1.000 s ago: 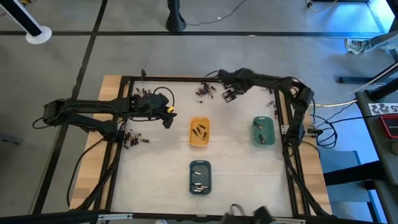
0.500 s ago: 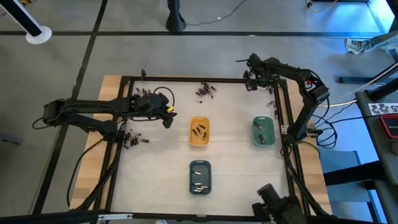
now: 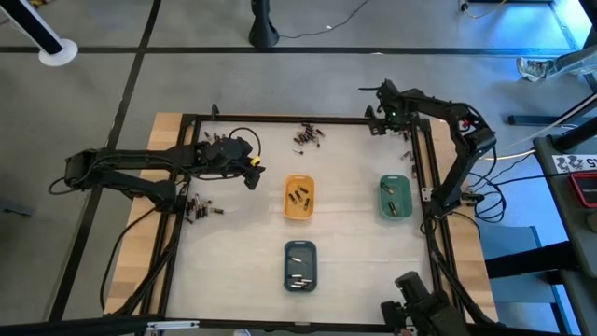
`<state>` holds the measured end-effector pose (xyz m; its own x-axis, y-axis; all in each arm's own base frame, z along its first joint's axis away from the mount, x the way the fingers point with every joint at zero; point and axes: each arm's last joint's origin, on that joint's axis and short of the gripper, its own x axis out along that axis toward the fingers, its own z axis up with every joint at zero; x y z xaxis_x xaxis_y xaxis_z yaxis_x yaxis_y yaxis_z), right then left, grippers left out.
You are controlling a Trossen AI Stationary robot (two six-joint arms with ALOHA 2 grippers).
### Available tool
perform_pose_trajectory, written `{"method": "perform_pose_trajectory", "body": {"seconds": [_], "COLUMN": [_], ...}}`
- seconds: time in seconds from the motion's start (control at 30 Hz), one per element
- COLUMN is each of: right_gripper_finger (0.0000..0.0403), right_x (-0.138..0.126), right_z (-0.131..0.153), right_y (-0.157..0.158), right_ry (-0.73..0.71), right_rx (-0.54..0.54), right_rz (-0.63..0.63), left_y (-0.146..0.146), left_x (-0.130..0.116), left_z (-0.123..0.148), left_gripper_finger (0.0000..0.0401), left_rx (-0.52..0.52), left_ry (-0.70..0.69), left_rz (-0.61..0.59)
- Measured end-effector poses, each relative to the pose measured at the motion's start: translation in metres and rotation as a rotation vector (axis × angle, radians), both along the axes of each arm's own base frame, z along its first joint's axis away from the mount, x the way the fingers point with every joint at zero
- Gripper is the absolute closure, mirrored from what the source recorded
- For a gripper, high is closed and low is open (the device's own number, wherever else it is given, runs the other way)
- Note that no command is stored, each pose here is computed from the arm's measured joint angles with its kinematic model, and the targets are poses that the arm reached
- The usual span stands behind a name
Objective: Sort batteries
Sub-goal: Put the top right energizer AAA battery into the blue bin
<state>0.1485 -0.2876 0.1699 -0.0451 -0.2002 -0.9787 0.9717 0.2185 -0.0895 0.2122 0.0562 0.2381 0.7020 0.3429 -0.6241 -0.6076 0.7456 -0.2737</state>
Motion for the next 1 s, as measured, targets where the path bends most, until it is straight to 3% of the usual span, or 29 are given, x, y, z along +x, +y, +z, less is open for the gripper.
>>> {"method": "perform_pose_trajectory", "body": {"seconds": [0.57, 0.87, 1.0], "right_gripper_finger": [0.0128, 0.0128, 0.0128], "right_x": [0.001, 0.003, 0.001], "right_z": [0.000, -0.003, -0.015], "right_y": [0.005, 0.003, 0.002], "right_ry": [0.201, 0.172, 0.251], "right_rx": [0.059, 0.061, 0.104], "right_rz": [0.618, 0.665, 0.623], "left_y": [0.003, 0.003, 0.003], "left_x": [-0.001, -0.001, -0.001], "left_z": [0.000, 0.000, 0.000], "left_gripper_finger": [0.0254, 0.0254, 0.0254], "left_rx": [-0.015, -0.020, -0.020], "left_ry": [-0.012, -0.015, -0.014], "left_rz": [0.028, 0.032, 0.032]}}
